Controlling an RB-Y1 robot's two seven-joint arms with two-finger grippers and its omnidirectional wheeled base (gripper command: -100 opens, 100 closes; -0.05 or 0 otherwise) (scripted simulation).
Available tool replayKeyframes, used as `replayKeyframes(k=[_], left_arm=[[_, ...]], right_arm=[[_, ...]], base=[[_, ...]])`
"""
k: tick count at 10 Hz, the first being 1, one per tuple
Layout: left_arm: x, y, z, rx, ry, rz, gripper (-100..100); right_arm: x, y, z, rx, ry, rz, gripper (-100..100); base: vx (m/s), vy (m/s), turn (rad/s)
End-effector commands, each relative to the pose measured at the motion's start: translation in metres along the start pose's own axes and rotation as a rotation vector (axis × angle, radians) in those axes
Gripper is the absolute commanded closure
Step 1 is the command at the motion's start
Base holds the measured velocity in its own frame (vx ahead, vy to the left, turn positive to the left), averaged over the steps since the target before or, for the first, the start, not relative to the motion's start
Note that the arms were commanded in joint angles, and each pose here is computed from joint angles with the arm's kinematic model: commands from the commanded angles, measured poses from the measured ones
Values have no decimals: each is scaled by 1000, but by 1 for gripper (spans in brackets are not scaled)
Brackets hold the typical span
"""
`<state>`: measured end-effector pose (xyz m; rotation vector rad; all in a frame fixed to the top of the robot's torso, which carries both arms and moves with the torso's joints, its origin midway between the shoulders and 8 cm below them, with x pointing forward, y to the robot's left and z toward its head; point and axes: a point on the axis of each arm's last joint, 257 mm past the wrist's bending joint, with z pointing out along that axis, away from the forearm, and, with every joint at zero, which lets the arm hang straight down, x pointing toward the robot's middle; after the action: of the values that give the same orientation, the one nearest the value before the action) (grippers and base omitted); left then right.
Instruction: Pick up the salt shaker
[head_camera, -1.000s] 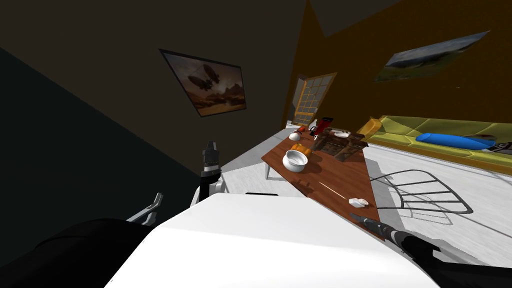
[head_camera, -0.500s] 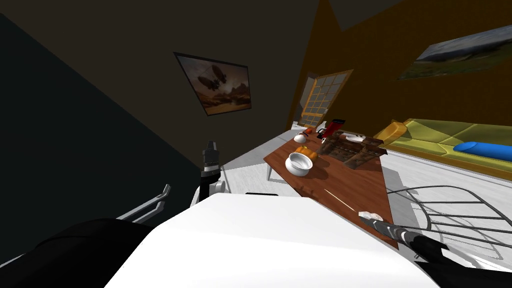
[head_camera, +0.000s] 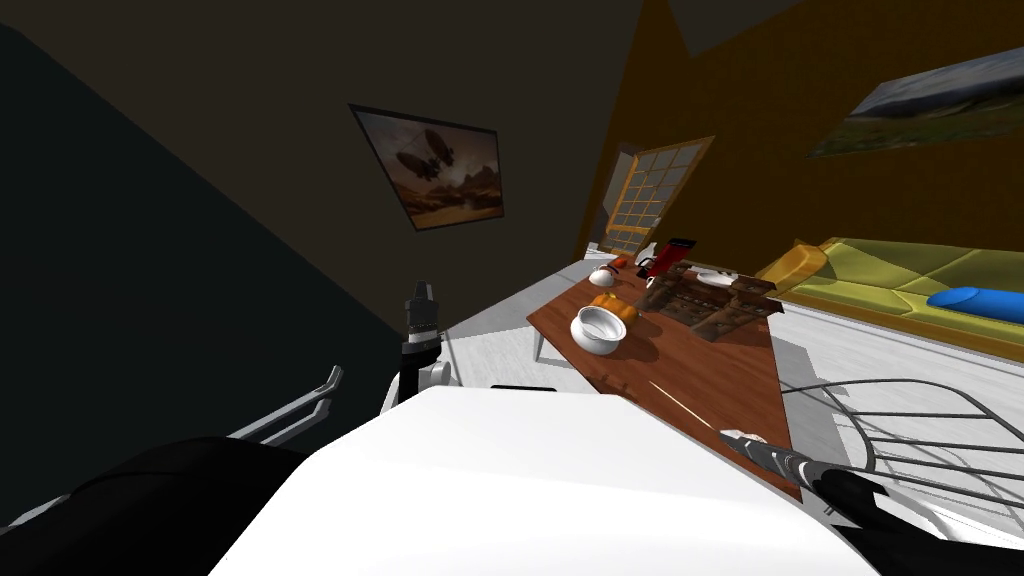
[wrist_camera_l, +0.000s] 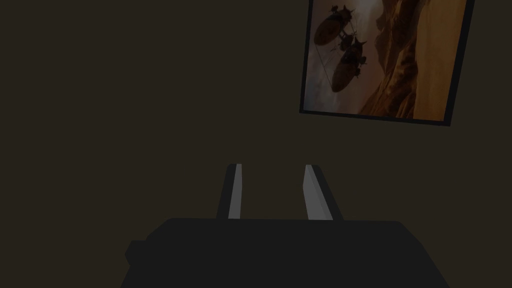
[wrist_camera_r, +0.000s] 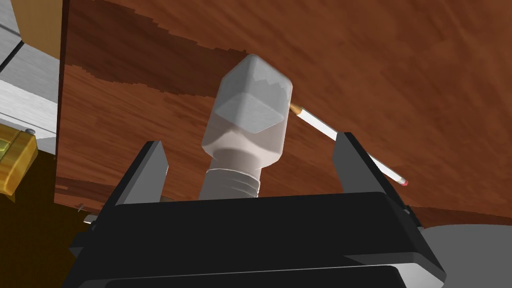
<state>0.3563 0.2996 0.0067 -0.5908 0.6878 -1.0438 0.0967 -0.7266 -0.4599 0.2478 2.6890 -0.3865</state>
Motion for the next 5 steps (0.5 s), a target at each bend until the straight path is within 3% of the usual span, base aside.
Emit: replayKeyframes(k=[1,3,4,5], left_arm=[[0,0,0,0,0,0,0],[0,0,0,0,0,0,0],[0,0,0,0,0,0,0],[0,0,0,0,0,0,0]], right_arm=[[7,9,6,5,3,6,-100],[8,11,7,2,3,6,-100],[8,10,7,4,3,6,100],[8,10,7,4,3,6,100]], base=[[-1,-76,86],[1,-53,33],[0,-6,0],[0,0,0]])
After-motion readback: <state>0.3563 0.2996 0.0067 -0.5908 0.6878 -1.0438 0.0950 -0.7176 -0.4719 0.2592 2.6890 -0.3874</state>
